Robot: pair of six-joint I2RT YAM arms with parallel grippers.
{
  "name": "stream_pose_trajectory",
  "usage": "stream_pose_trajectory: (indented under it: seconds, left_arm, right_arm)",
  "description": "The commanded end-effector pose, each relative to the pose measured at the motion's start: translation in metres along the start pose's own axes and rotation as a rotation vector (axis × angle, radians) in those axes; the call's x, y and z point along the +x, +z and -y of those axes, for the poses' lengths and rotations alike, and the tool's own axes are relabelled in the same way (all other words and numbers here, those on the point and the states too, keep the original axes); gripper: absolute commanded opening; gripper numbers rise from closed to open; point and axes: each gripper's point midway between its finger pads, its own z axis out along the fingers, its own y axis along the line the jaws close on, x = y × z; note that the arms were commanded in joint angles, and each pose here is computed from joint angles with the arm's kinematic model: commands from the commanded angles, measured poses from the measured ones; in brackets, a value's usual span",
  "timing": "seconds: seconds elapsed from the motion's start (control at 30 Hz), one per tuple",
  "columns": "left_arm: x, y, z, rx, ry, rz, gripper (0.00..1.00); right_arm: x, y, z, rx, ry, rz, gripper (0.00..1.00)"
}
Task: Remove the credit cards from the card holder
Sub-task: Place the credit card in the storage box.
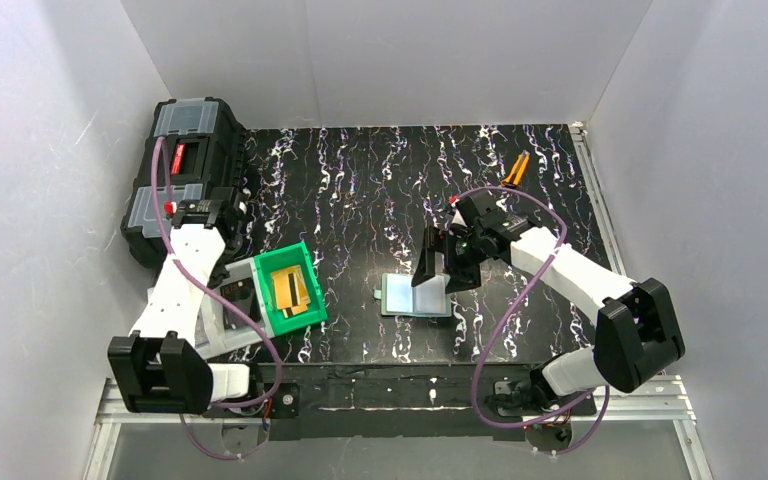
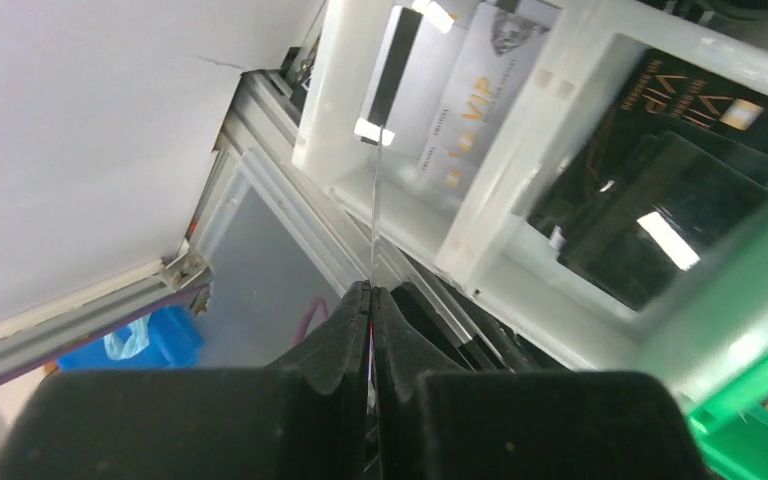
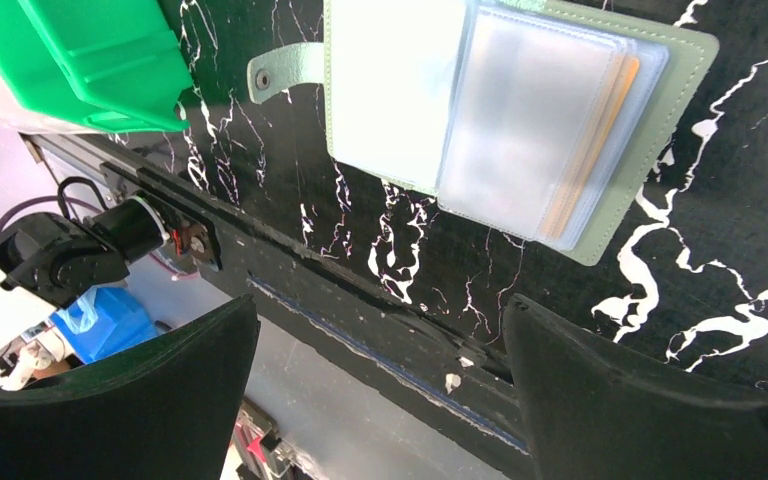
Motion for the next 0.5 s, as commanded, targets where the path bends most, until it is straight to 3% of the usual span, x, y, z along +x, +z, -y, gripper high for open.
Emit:
stream_pose_trajectory:
  seconds: [0.0, 0.4, 0.47]
  left_arm:
    - [-0.002, 0.024, -0.011, -0.093, 0.017, -0.033, 0.0]
    - [-0.002, 0.058, 0.004, -0.155, 0.05, -0.125, 0.0]
    - [-0.001, 0.057, 0.006, -0.147, 0.041, -0.135, 0.11]
  right_arm:
    - [0.008, -0.003, -0.007, -0.037, -0.037, -0.013, 0.98]
    - [0.009, -0.003, -0.008, -0.037, -0.047, -0.015, 0.98]
    - [0.009, -0.003, -0.008, -0.037, -0.047, -0.015, 0.98]
